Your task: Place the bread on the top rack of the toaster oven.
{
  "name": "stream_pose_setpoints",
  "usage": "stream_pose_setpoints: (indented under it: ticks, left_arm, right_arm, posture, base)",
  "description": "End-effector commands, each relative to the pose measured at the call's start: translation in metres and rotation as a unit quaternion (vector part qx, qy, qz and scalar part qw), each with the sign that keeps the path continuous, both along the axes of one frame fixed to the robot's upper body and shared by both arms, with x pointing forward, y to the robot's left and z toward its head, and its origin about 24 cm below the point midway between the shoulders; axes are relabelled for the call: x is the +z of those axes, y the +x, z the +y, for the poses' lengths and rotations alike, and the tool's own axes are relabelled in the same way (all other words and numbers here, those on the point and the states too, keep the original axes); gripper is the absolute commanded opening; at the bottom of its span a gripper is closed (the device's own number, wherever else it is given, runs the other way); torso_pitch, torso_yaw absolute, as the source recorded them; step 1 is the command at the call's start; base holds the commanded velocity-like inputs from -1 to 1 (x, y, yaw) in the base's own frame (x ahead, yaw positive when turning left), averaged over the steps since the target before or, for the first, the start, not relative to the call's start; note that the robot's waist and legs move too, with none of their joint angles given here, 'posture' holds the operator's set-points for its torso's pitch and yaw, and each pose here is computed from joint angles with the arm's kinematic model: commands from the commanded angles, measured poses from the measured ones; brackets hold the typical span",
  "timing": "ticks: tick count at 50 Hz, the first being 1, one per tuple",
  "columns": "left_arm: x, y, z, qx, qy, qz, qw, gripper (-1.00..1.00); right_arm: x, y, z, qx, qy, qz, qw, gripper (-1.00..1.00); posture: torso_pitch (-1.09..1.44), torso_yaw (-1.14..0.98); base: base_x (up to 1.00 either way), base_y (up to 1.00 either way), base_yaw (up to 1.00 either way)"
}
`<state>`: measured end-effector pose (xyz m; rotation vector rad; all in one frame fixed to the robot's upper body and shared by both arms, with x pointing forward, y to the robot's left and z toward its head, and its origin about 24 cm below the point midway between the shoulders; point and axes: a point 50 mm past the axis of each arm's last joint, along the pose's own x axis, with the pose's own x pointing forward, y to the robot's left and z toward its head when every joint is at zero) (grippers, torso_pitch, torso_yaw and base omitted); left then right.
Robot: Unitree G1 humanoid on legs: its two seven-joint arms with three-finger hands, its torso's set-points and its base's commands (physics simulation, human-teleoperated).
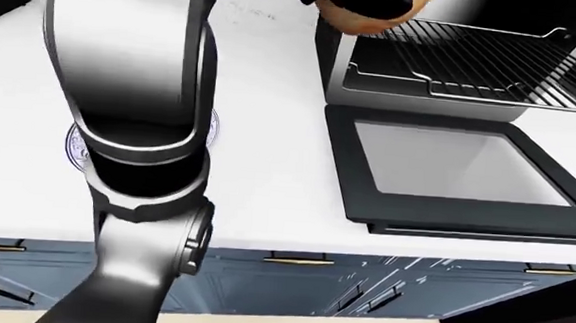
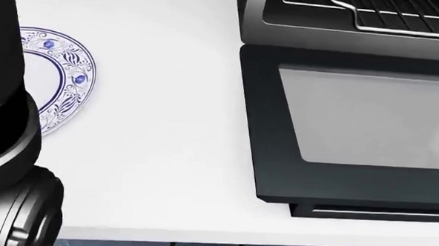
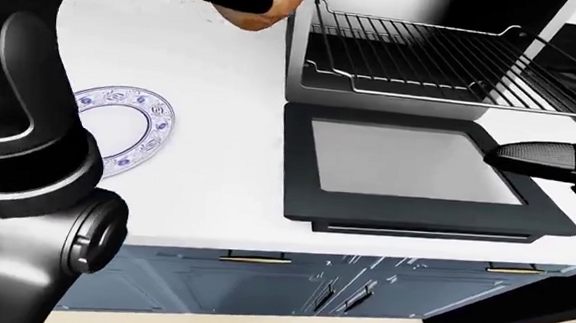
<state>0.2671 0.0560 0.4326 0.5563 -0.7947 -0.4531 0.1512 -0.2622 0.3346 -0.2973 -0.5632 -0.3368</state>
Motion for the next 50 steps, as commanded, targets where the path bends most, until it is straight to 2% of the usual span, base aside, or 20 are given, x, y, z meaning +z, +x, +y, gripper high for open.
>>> stream_pose_setpoints:
  ticks: [1,10,24,32,33,34,43,50]
  left_arm:
    - [0.012,-0.007,0.003,0.002,-0.016,-0.025,0.9996,-1.00]
    - [0.018,-0.030,-0.014,-0.032,-0.010,-0.027,0.9991,-1.00]
    - [0.023,-0.034,-0.054,-0.089,0.003,-0.032,0.9956,-1.00]
    - [0.024,-0.032,-0.059,-0.102,0.003,-0.030,0.9943,-1.00]
    - [0.019,-0.025,-0.082,-0.119,0.014,-0.026,0.9924,-1.00]
    - [0.018,-0.021,-0.088,-0.123,0.015,-0.025,0.9919,-1.00]
    - [0.020,-0.016,-0.114,-0.149,0.024,-0.020,0.9884,-1.00]
    - [0.007,-0.008,-0.136,-0.163,0.041,-0.013,0.9857,-1.00]
  right_arm:
    - [0.006,-0.007,0.000,-0.005,-0.005,-0.027,0.9996,1.00]
    - [0.006,-0.015,-0.003,-0.013,-0.001,-0.029,0.9995,1.00]
    - [0.003,-0.023,-0.004,-0.016,0.001,-0.032,0.9993,1.00]
    - [0.001,-0.025,-0.006,-0.017,0.004,-0.034,0.9993,1.00]
    - [-0.001,-0.027,-0.006,-0.018,0.006,-0.032,0.9993,1.00]
    - [-0.001,-0.028,-0.007,-0.020,0.006,-0.031,0.9993,1.00]
    - [0.001,-0.032,-0.009,-0.022,0.006,-0.034,0.9992,1.00]
    - [-0.001,-0.034,-0.010,-0.024,0.006,-0.033,0.9991,1.00]
  posture:
    - [0.00,0.00]
    - [0.00,0.00]
    - [0.00,0.00]
    - [0.00,0.00]
    - [0.00,0.00]
    - [0.00,0.00]
    - [0.00,0.00]
    - [0.00,0.00]
  base:
    - [0.00,0.00,0.00]
    - [0.00,0.00,0.00]
    - [0.00,0.00,0.00]
    - [0.00,0.00,0.00]
    - [0.00,0.00,0.00]
    - [0.00,0.00,0.00]
    - [0.00,0.00,0.00]
    - [0.00,0.00,0.00]
